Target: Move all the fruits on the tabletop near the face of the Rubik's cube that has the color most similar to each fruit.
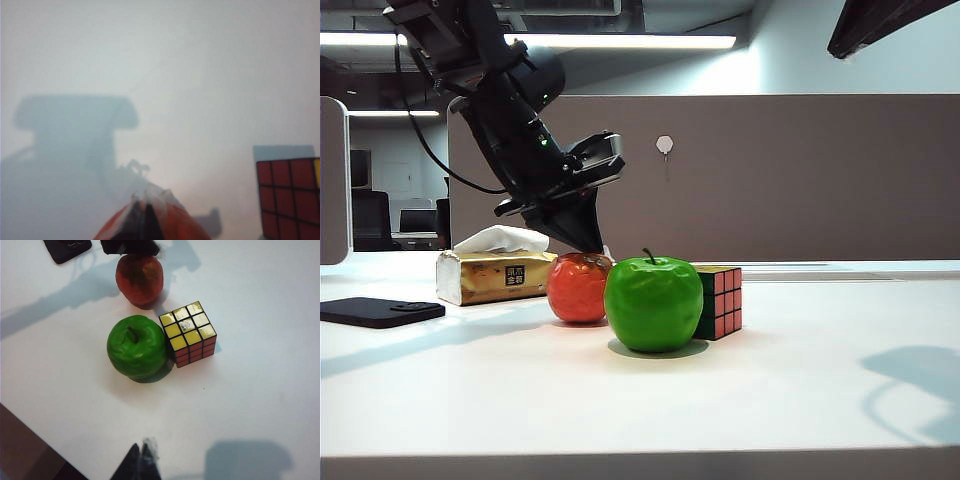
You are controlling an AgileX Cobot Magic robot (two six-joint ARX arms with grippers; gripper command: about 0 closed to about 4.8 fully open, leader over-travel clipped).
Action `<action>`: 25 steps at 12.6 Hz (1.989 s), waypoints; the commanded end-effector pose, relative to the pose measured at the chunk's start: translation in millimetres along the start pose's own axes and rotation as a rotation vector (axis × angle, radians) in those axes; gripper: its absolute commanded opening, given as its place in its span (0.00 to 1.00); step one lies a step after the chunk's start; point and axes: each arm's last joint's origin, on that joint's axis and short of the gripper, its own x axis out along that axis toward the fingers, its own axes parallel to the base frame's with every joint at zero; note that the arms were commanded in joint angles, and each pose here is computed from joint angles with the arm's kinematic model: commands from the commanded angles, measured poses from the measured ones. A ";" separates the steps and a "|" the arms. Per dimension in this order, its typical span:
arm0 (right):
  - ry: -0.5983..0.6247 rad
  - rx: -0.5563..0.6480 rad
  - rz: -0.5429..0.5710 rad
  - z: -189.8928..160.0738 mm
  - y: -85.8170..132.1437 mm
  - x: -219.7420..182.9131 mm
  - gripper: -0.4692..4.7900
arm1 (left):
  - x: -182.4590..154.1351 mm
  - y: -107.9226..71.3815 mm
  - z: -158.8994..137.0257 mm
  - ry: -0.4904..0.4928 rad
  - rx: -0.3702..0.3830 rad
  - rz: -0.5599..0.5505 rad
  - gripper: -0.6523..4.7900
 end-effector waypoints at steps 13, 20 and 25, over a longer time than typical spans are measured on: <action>-0.020 0.002 0.007 2.0 0.6 -1.5 0.09 | -3.2 -3.4 -13.8 0.153 -0.038 -0.041 0.11; -0.019 0.002 0.007 2.0 0.6 -1.5 0.09 | -4.7 -4.7 -17.7 0.195 -0.052 -0.064 0.11; -0.019 0.002 0.007 1.9 0.6 -1.4 0.09 | -6.5 -5.4 -19.6 0.220 -0.055 -0.067 0.11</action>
